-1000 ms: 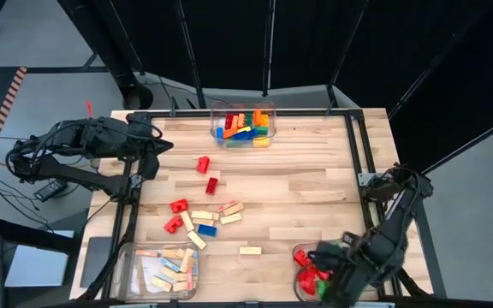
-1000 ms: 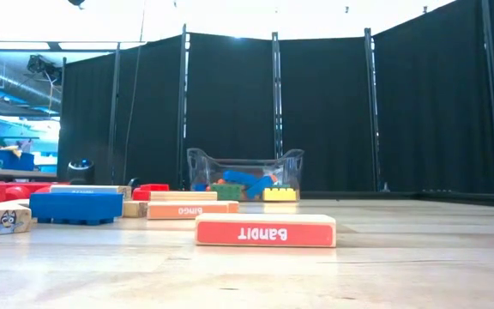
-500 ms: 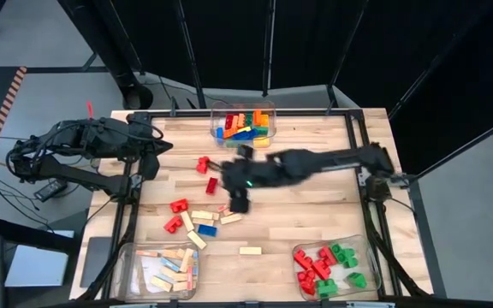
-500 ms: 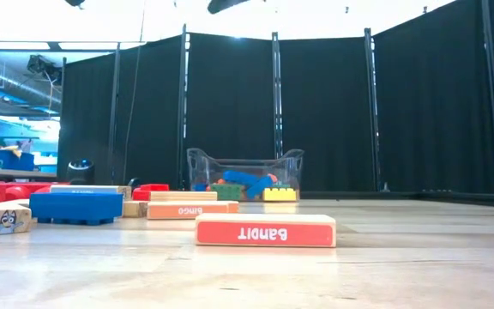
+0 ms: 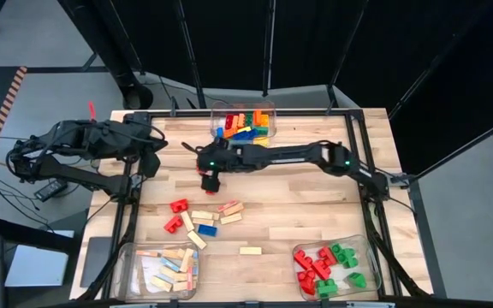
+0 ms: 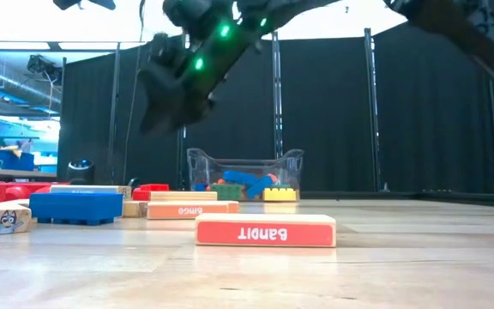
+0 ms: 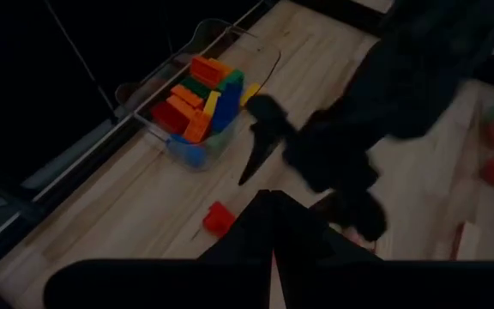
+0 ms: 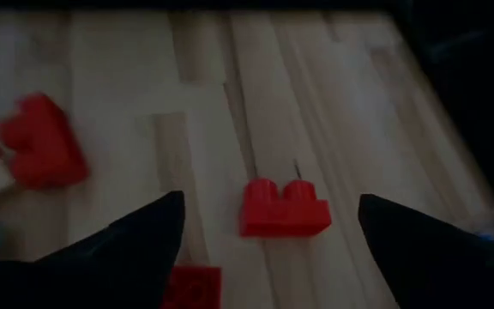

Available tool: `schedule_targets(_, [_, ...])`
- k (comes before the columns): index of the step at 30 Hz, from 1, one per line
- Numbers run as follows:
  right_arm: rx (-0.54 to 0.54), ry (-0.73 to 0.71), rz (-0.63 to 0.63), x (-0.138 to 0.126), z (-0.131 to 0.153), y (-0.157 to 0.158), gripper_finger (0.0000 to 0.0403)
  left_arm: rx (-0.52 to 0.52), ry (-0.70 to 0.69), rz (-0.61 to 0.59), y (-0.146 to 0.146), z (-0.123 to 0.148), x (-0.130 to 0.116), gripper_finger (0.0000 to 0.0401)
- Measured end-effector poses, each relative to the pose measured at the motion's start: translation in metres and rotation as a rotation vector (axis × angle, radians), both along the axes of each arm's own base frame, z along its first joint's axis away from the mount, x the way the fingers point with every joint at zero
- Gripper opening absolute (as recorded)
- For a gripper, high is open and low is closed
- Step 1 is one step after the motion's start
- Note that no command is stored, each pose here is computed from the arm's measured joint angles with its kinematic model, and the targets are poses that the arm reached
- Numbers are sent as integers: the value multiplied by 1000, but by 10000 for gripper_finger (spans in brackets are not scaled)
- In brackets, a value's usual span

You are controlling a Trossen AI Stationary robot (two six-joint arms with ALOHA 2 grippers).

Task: Sort blocks by size
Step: Put the 2-stud red game piece into the bottom right transparent bin

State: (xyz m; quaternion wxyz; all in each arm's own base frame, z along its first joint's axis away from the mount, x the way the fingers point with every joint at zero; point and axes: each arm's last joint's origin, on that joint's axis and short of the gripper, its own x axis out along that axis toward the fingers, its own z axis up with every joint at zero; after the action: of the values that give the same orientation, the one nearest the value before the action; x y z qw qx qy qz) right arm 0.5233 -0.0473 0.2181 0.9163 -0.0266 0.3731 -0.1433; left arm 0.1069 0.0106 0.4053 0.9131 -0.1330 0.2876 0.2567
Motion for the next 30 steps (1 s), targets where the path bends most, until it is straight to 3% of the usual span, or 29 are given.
schedule_targets(9, [94,-41,-183,32,-36,-32,381,1,10,1,0,-1,-1,13])
schedule_targets(16, [196,-17,-171,35,-58,-45,373,2,23,1,0,-2,-1,13])
schedule_targets(21, [233,197,-172,20,-75,-40,372,15,34,-10,0,-2,-2,13])
schedule_targets(26, [296,437,-268,-5,-76,-37,372,18,36,-13,0,-2,-2,13])
schedule_targets(30, [365,516,-221,-12,-73,-31,372,19,35,-13,0,-2,-2,13])
